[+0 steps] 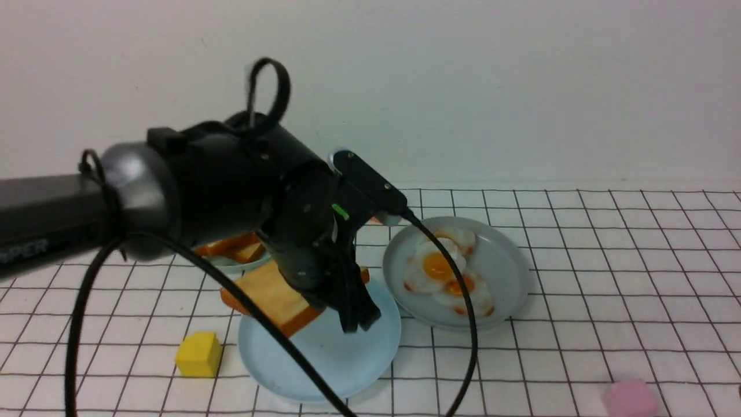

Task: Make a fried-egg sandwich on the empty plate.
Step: Use the left arm to put a slice of bread into the empty plate in the middle, then use the right arm to grab a fried egg

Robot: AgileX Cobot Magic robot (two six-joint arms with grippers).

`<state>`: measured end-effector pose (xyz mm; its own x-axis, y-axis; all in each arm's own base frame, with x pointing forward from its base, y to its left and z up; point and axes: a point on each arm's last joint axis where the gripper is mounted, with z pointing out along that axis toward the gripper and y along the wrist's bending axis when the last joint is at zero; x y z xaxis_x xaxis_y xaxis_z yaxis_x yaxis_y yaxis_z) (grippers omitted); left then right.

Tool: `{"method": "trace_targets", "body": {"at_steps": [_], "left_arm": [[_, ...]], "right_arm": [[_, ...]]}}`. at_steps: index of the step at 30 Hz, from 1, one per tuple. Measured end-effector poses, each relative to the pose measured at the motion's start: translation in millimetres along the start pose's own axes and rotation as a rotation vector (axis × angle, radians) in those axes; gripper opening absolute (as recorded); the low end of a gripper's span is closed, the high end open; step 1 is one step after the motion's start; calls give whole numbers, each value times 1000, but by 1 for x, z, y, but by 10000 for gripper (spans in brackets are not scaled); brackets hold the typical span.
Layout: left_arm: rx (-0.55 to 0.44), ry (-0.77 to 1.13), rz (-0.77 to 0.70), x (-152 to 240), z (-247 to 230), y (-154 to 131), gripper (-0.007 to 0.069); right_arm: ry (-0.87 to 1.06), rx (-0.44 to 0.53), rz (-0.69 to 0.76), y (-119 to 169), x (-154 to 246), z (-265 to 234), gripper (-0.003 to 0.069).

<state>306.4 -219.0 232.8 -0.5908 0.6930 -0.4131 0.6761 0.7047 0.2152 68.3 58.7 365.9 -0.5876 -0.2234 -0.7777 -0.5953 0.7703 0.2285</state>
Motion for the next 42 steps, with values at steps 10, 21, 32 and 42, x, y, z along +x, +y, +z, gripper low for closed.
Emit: {"method": "trace_targets", "body": {"at_steps": [10,21,32,42], "left_arm": [[63,16,-53,0,28,-10,111],[73,24,-65,1,27,-11,407],[106,-317,-203,-4,-141,4,64],[166,-675,-289,134,-234,-12,-13]], "right_arm": [[-7,-1,0,0,0,0,31],[1,-17,42,1,0,0,32],[85,34,181,-40,-32,66,55],[299,72,318,-106,-66,185,212]]}}
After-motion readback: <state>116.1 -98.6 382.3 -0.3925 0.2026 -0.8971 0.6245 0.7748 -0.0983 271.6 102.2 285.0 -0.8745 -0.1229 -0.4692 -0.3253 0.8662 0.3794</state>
